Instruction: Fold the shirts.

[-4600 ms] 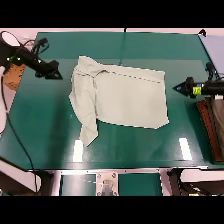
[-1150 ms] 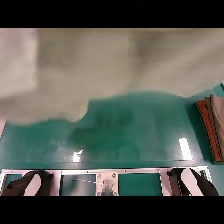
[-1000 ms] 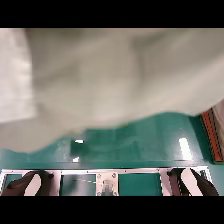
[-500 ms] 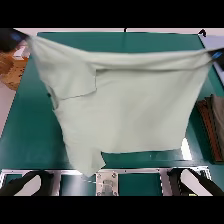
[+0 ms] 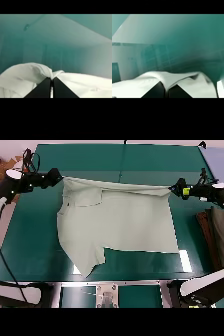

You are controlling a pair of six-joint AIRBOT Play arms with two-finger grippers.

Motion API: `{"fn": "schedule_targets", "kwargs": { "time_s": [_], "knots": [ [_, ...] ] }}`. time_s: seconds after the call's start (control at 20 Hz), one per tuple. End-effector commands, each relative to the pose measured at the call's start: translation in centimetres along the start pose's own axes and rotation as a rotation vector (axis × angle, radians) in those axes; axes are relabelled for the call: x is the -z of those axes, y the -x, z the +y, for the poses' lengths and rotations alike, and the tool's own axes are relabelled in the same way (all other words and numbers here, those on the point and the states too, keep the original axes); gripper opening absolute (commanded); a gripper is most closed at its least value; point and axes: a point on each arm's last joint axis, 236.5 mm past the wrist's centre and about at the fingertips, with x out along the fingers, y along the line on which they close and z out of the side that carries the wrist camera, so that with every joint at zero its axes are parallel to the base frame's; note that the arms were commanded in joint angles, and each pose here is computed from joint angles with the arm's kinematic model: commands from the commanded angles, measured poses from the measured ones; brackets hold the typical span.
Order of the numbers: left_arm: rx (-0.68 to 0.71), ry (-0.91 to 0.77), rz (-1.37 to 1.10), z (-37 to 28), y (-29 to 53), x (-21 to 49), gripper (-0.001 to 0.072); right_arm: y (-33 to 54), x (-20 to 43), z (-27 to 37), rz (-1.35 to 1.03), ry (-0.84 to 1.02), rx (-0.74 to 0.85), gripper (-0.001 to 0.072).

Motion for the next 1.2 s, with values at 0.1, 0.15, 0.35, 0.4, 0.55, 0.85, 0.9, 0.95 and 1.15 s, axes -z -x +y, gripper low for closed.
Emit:
{"fn": "schedule_targets", "kwargs": {
  "time_s": [0.1, 0.15, 0.35, 0.4, 0.55, 0.85, 0.9, 0.95, 1.15],
  "knots": [
    [-0.019, 0.0, -0.089, 0.7, -1.2, -3.0, 0.0022, -2.0, -4.4, 0.8, -0.026, 0.008, -0.049, 0.0017],
    [-0.014, -0.01, -0.078, 0.5, -1.2, -2.8, 0.0022, -2.0, -4.3, 1.1, -0.02, 0.012, -0.053, 0.0017],
    [-0.003, -0.053, 0.078, 0.5, -1.1, 0.8, 0.0022, -1.4, -1.7, 0.5, 0.1, 0.029, -0.048, 0.0016],
    [-0.004, -0.06, 0.144, 0.8, -0.8, 2.2, 0.0022, -1.0, -0.8, 0.2, 0.142, 0.026, -0.048, 0.0016],
    [0.015, -0.018, 0.321, 1.4, 1.1, 5.7, 0.0022, 1.2, 2.3, -1.5, 0.297, 0.0, -0.026, 0.0016],
    [-0.133, -0.011, 0.582, 5.1, 4.1, 11.1, 0.0022, 3.9, 6.3, -5.6, 0.495, -0.015, 0.119, 0.0016],
    [-0.138, -0.011, 0.593, 5.1, 4.0, 11.6, 0.0022, 3.9, 6.6, -5.8, 0.503, -0.01, 0.139, 0.0017],
    [-0.139, -0.008, 0.603, 5.1, 3.8, 12.2, 0.0022, 3.8, 6.9, -6.1, 0.515, -0.009, 0.16, 0.0017],
    [-0.155, -0.016, 0.654, 5.4, 3.7, 14.3, 0.0022, 3.7, 8.0, -7.3, 0.563, 0.034, 0.252, 0.0018]
  ]
}}
